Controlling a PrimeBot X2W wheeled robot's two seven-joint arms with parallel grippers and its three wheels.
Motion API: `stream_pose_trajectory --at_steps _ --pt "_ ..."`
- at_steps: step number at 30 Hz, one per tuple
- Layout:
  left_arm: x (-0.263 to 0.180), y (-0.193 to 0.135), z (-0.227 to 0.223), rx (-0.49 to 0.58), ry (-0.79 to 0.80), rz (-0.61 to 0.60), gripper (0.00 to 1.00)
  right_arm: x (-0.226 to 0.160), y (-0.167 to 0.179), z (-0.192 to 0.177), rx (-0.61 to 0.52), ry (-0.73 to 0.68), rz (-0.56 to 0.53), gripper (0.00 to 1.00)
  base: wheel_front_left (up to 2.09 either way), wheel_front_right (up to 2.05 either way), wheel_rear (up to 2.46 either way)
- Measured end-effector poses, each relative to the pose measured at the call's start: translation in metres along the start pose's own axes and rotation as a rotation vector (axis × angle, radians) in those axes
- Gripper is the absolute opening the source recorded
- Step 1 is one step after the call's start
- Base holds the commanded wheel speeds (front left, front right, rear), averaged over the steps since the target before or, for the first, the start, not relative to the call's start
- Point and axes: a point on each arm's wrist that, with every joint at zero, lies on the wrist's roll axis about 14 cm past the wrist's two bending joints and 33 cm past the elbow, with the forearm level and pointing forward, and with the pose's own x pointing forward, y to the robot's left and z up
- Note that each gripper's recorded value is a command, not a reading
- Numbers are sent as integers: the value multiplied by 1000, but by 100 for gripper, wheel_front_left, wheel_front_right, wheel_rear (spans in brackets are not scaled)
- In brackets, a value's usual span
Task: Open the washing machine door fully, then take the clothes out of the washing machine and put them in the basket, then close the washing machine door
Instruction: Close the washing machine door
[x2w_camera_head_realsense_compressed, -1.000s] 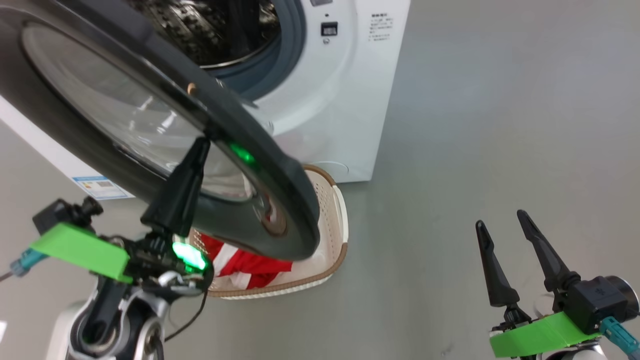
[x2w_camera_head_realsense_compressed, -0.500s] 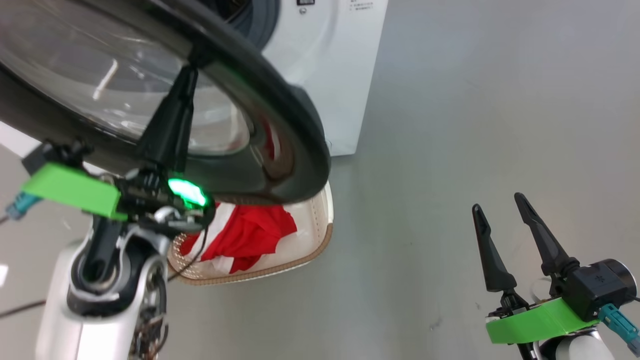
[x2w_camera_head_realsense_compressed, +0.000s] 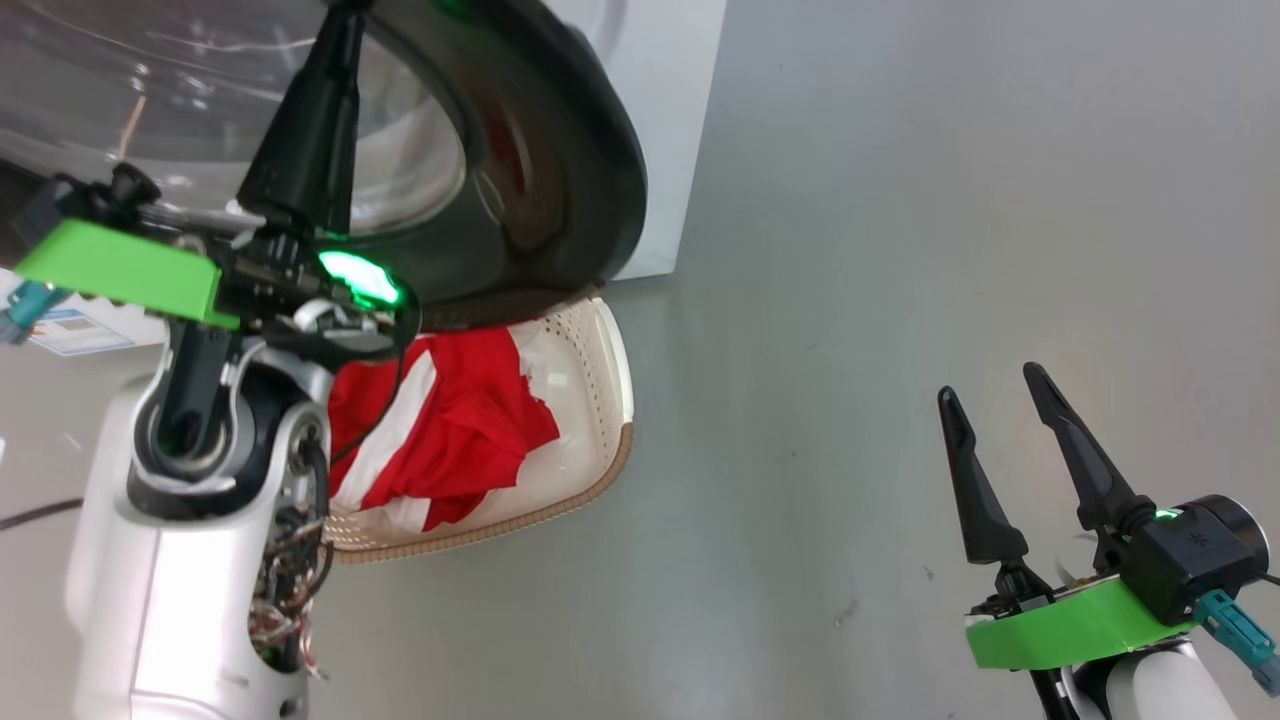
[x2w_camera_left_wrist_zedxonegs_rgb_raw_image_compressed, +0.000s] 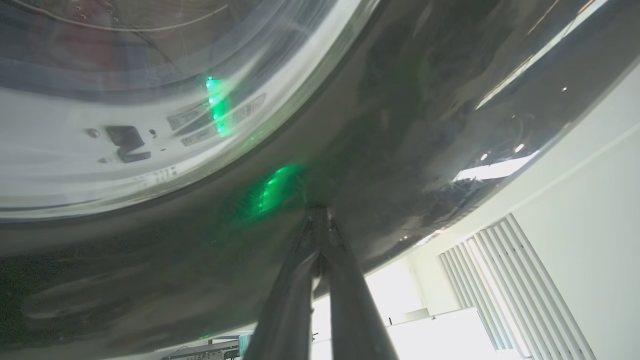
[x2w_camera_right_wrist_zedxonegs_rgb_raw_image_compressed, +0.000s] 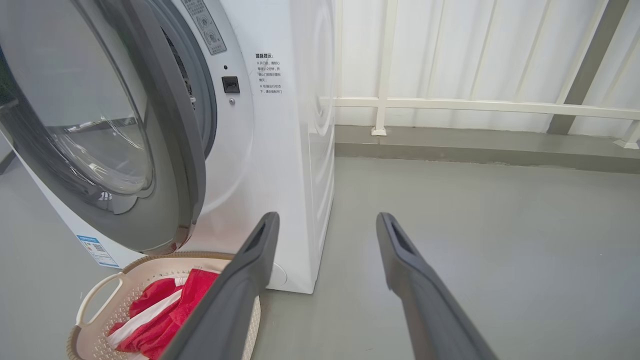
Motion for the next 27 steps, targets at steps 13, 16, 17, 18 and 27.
stream_pose_trajectory --at_steps 13,16,17,18,27 --pt "13 19 3 1 -6 14 0 0 -4 -5 -4 15 -12 100 0 0 0" --pt "12 14 2 21 -3 2 0 0 -3 -3 -3 8 -8 100 0 0 0" --pt "11 11 1 30 -3 -1 0 0 -2 -1 -3 5 -6 100 0 0 0" --pt "11 9 1 38 -2 -4 0 -1 -2 0 -3 1 -5 100 0 0 0" --pt "-20 3 11 269 -35 28 100 -5 2 17 -1 -44 6 100 0 0 0"
